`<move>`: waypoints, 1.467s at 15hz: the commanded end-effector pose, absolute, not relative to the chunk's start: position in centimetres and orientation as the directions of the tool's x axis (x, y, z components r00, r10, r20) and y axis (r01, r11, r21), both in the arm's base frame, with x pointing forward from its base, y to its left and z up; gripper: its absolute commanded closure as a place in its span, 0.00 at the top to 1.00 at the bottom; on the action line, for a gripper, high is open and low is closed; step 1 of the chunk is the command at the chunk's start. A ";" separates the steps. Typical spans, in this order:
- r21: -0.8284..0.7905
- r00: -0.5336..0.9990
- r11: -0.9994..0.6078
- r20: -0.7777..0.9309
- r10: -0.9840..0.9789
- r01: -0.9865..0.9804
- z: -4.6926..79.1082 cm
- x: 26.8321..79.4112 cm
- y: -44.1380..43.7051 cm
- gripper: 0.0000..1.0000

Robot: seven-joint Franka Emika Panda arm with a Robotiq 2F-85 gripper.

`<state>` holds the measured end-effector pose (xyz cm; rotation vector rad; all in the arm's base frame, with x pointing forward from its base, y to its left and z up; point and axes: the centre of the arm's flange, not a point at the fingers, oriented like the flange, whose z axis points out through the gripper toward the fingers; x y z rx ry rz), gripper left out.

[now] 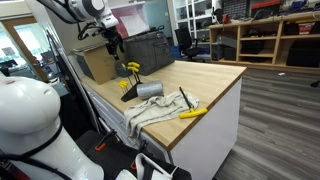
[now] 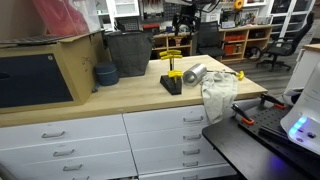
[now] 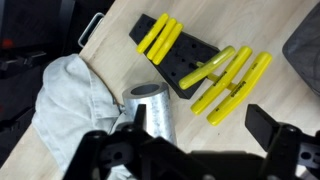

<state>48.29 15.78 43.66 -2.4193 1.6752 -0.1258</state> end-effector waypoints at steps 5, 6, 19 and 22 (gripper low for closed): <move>-0.103 0.712 -0.705 -0.043 -0.701 -0.701 44.5 47.1 11.1 1.00; -0.086 0.749 -0.745 -0.030 -0.662 -0.662 44.7 46.9 10.9 1.00; 0.116 0.986 -0.984 0.114 -0.121 -0.134 45.3 46.1 7.7 1.00; 0.095 0.990 -0.991 0.122 -0.078 -0.089 45.2 46.9 6.3 1.00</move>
